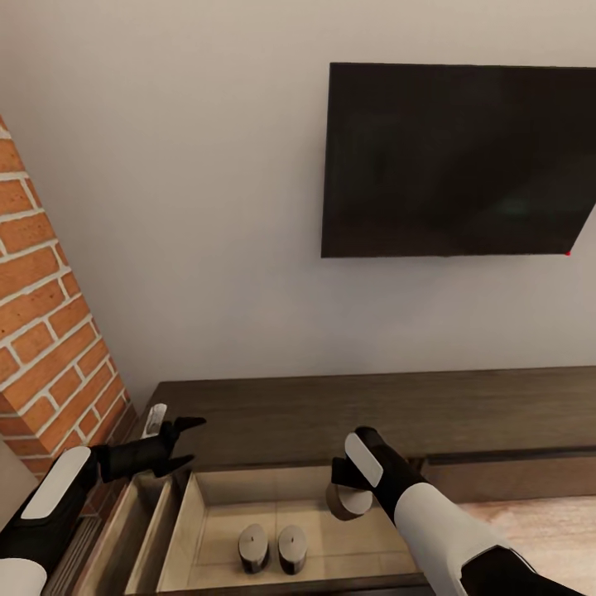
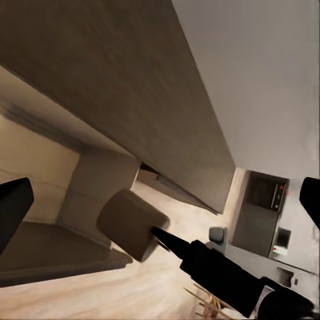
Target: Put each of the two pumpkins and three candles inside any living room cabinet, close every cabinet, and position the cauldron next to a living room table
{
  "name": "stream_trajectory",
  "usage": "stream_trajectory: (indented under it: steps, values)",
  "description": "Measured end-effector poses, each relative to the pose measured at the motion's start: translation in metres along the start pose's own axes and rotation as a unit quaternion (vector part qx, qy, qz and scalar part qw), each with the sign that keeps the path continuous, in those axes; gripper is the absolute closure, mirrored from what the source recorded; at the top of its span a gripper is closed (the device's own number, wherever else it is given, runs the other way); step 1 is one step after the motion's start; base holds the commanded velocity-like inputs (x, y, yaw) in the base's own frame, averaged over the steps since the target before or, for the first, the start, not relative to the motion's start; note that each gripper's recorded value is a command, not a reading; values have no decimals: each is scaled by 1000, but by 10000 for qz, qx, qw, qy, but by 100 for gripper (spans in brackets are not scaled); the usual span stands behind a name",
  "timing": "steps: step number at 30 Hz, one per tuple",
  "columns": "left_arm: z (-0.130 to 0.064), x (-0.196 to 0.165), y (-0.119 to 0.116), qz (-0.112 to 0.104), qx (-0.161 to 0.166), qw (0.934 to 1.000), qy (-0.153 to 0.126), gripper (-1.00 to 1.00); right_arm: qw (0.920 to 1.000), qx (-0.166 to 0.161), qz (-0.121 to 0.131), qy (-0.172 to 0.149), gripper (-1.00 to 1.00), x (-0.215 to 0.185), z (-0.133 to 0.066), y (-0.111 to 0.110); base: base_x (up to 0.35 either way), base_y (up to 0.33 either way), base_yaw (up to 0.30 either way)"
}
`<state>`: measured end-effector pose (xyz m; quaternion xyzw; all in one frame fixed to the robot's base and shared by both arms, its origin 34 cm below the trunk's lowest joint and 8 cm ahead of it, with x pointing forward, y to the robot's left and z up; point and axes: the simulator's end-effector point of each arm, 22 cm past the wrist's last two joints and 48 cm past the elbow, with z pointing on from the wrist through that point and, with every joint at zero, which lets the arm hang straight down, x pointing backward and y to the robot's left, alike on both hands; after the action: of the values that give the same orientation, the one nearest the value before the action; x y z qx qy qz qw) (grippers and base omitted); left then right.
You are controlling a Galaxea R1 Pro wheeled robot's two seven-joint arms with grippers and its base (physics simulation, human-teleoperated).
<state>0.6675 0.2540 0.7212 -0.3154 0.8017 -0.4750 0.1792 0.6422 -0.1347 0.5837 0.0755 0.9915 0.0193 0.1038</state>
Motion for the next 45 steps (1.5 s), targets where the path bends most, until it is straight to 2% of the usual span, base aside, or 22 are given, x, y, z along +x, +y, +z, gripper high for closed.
stream_trajectory:
  steps: [4, 9, 19, 31, 38, 45]
  values:
    - [2, 2, -1, -6, 230, 9997, 7, -100, 9999, 15, 45, -108, 100, -2, 7, -1, 0, 0, 0]
    - [6, 4, 6, -9, 297, 9996, 15, -100, 9999, -48, 27, -141, 100, 2, 15, 9, 0, 0, 0]
    - [23, 19, 24, 70, 244, 9995, 191, -100, 9999, -56, -13, -106, 100, 13, 35, 14, 0, 0, 0]
    - [34, 24, 46, 88, 233, 9994, 226, -100, 9999, -54, -8, -135, 100, 20, 57, 12, 0, 0, 0]
    - [40, 27, 60, 106, 215, 9994, 249, -100, 9996, -44, 62, -273, 100, 19, 71, 10, 0, 0, 0]
    - [46, 29, 73, 106, 218, 9994, 256, -100, 9990, 78, 1, -441, 100, 17, 84, 4, 0, 0, 0]
